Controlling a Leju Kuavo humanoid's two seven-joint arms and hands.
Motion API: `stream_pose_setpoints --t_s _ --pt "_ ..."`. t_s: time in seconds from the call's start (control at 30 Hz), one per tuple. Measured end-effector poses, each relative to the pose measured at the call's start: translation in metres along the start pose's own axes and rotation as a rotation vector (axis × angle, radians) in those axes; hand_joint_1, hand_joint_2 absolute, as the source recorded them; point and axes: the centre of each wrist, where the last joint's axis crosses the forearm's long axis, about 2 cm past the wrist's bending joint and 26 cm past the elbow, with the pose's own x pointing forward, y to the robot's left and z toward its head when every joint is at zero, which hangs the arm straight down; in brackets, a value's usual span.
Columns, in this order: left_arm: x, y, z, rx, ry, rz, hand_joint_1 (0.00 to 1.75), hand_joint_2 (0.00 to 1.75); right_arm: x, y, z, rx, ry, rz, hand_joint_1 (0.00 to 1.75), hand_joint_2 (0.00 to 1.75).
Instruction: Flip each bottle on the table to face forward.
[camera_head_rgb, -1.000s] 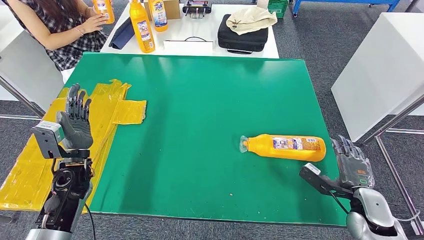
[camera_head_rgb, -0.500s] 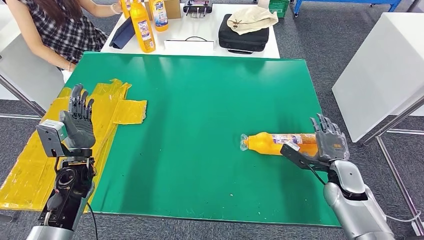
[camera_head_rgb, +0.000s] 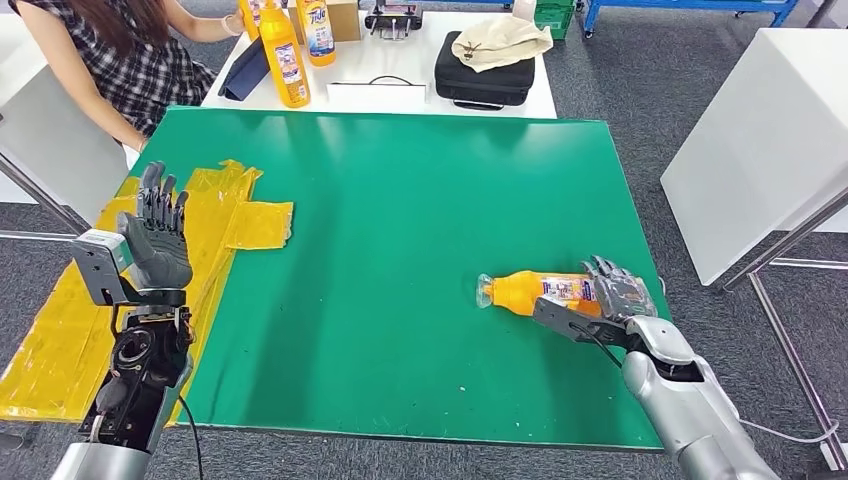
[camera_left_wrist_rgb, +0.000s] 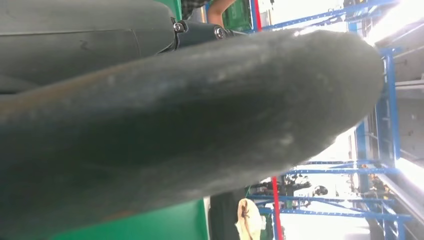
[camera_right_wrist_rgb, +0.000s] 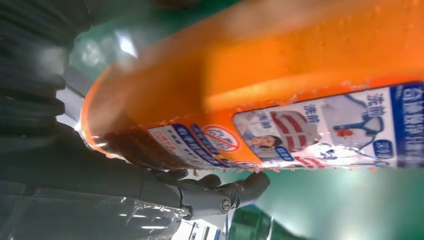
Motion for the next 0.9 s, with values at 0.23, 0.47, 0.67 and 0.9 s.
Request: stream_pose_setpoints --t_s 0.23,0.47,0.67,0.9 --pt "0.002 -0.009 -0.019 0.018 -0.009 0.005 0.0 0.0 -0.009 -0.013 -0.012 0.179 0.106 -0.023 0.0 1.75" --pt "-0.001 -0.014 -0.023 0.032 -0.004 0.004 0.0 0.0 -0.014 -0.02 -0.017 0.265 0.168 -0.054 1.75 1.75" --pt "-0.003 -0.014 -0.022 0.034 0.002 0.005 0.0 0.0 -0.012 -0.026 -0.019 0.279 0.174 -0.099 1.75 1.75" --pt "-0.003 -0.014 -0.022 0.029 0.009 0.004 0.0 0.0 0.001 -0.038 -0.022 0.213 0.153 -0.209 1.75 1.75"
